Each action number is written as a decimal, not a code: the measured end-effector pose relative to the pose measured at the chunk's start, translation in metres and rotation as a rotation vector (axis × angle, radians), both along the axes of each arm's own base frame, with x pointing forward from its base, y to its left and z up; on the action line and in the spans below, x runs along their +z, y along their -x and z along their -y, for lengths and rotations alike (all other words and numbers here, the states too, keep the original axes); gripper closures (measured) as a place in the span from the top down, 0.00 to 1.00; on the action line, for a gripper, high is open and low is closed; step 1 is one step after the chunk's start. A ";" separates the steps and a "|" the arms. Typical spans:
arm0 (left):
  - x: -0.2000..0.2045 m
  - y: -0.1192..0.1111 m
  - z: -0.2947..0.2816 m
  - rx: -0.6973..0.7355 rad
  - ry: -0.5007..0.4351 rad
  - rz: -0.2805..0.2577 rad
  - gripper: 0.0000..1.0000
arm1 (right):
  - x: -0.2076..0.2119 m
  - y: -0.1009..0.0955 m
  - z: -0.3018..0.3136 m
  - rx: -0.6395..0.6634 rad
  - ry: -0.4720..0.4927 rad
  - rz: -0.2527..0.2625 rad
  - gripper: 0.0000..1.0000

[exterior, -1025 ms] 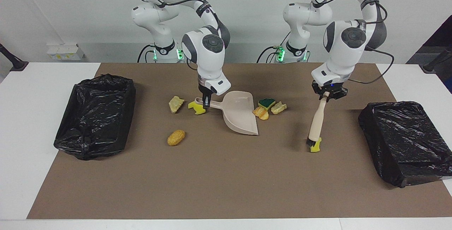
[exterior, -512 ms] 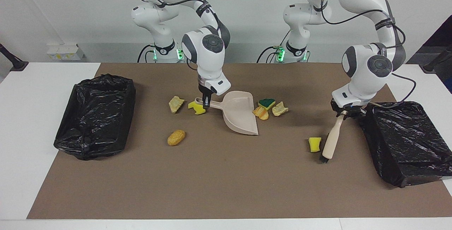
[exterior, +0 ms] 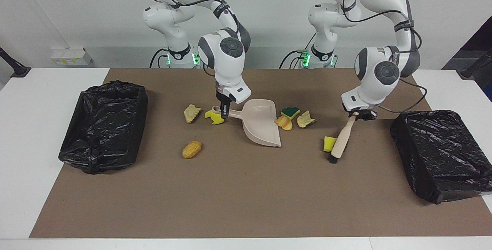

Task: Sweep and dump trash in bin
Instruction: 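Sweep the sponges and crusts toward the dustpan with the left gripper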

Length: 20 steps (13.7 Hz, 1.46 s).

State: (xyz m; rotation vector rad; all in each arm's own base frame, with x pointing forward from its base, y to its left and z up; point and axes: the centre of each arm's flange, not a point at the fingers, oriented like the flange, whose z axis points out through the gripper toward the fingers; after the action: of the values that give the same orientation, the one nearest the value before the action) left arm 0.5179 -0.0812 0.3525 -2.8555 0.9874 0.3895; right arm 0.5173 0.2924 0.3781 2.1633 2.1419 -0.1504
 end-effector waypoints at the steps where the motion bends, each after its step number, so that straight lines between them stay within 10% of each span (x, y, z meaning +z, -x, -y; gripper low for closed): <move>1: 0.001 0.011 0.019 0.003 -0.017 -0.020 0.27 | 0.000 0.000 0.000 0.000 0.000 0.000 0.33; 10: 0.042 0.060 0.054 0.348 -0.146 -0.027 0.27 | 0.000 0.000 0.000 0.000 0.000 0.000 0.33; 20: -0.026 0.121 0.155 0.742 -0.061 0.015 0.27 | 0.000 0.000 0.000 0.000 0.000 0.000 0.33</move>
State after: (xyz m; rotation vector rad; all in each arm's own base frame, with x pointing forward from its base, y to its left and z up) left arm 0.3972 -0.2360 0.3269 -3.0521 -0.1295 0.4283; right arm 0.5173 0.2924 0.3780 2.1634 2.1418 -0.1504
